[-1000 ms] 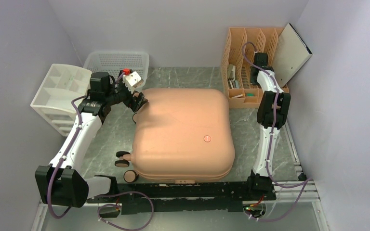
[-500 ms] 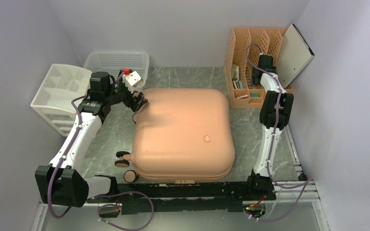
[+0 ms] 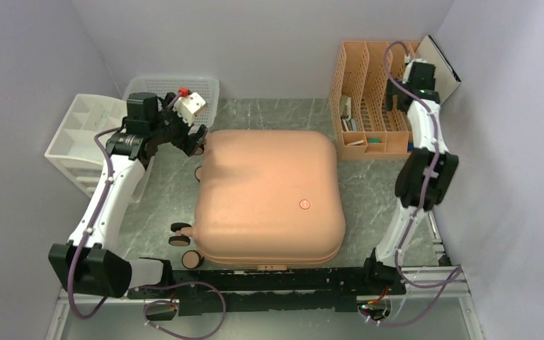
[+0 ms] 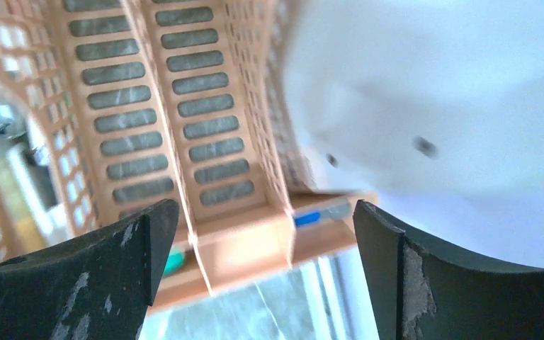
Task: Open, take out, and arrange the luggage
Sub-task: Move the distractor to the corner of the board.
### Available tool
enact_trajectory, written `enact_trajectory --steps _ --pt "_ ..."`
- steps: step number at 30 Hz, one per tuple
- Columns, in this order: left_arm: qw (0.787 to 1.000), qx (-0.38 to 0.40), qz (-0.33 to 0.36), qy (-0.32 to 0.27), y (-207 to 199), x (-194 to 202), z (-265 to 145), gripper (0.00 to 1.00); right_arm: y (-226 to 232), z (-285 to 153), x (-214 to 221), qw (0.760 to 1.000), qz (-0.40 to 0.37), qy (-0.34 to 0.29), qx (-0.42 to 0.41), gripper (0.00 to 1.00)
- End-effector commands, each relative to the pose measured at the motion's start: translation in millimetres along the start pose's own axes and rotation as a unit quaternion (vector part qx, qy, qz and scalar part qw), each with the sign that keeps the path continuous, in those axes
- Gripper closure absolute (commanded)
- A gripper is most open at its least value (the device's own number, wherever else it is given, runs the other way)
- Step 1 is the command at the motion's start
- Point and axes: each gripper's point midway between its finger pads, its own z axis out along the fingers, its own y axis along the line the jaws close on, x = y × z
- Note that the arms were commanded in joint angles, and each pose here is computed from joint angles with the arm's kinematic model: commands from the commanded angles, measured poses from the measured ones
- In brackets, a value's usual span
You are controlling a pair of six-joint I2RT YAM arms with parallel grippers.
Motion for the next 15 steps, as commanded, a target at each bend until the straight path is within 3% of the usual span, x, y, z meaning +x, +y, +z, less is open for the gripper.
enact_trajectory --steps 1,8,15 --pt "0.997 -0.060 0.042 0.011 7.1 -3.4 -41.1 0.03 -0.6 -102.9 -32.6 0.995 -0.036 -0.073 -0.056 0.00" --pt "0.990 -0.119 0.032 0.068 9.1 41.6 -54.0 0.03 68.5 -200.6 -5.1 0.965 -0.114 -0.128 -0.200 0.00" --pt "0.967 -0.227 -0.012 0.117 91.9 23.0 -22.2 0.03 114.7 -285.3 18.4 0.915 -0.142 -0.207 -0.315 0.00"
